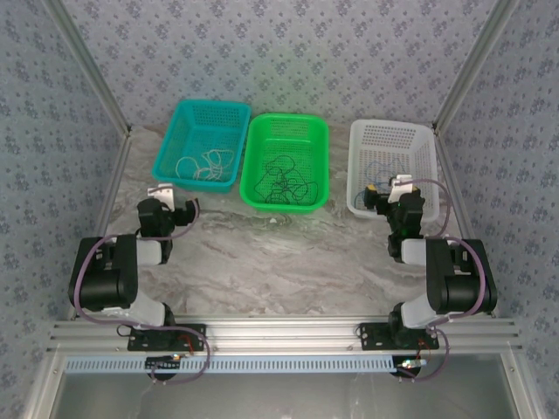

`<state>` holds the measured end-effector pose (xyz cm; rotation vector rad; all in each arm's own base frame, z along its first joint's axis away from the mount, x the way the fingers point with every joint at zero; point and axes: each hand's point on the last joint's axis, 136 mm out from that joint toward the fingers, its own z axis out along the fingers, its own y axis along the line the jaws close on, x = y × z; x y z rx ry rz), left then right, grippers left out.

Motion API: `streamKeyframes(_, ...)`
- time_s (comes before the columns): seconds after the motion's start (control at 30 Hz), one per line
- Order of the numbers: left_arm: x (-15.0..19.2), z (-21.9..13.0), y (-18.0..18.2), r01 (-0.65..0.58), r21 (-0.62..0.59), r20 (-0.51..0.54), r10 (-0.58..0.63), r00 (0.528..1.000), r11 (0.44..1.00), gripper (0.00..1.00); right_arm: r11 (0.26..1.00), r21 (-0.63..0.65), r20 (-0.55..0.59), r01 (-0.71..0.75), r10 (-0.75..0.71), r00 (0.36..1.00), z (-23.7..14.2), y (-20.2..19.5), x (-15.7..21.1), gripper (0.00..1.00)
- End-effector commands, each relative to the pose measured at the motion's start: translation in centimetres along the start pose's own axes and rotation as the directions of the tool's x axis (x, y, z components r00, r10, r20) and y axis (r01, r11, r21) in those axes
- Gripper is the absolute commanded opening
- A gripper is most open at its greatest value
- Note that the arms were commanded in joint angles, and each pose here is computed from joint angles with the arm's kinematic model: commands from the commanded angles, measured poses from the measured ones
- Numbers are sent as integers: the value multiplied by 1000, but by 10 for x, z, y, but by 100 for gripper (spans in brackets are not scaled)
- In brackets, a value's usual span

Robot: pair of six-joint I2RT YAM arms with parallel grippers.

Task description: Untangle the cables

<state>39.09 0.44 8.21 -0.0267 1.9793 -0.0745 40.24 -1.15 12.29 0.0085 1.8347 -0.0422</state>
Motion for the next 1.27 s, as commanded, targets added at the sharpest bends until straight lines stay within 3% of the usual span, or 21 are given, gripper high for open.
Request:
streamKeyframes(0.0, -10, 3, 5, -18, -49, 19, 19, 1000, 999, 99, 1000, 6, -139, 1, 0, 990, 0, -3, 40, 100)
streamKeyframes(1.23, -9, 3, 6, -28, -76, 18, 30, 999, 997, 99, 1000, 8, -138, 7, -6, 990, 0, -2, 40, 100)
